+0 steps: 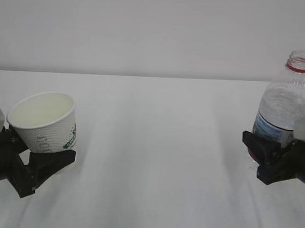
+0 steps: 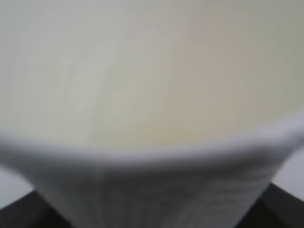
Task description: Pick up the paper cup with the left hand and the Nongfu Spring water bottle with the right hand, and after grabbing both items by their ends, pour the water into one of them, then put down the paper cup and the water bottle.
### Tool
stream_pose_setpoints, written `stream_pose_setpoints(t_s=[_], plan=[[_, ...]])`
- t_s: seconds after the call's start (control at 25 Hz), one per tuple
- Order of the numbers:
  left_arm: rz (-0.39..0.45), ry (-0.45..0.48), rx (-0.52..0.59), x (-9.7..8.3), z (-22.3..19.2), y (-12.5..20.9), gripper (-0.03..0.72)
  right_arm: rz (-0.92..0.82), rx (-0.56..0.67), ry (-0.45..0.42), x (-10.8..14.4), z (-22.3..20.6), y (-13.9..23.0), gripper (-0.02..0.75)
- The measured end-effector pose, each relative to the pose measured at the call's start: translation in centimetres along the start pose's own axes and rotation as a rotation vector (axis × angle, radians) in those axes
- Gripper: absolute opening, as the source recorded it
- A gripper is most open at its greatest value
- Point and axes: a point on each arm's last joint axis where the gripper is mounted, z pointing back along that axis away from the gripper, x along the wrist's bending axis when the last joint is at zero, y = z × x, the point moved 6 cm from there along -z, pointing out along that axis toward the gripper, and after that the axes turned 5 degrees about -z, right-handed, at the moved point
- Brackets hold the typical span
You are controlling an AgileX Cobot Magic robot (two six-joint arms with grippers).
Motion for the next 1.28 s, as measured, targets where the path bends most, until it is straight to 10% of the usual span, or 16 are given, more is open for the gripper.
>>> stream_pose_setpoints(t_s=[1.28], plan=[[-0.225, 0.415, -0.129, -9.7, -5.8, -4.9, 0.556, 0.024, 0.004, -0.057, 0.9, 0.0, 0.1, 0.481]])
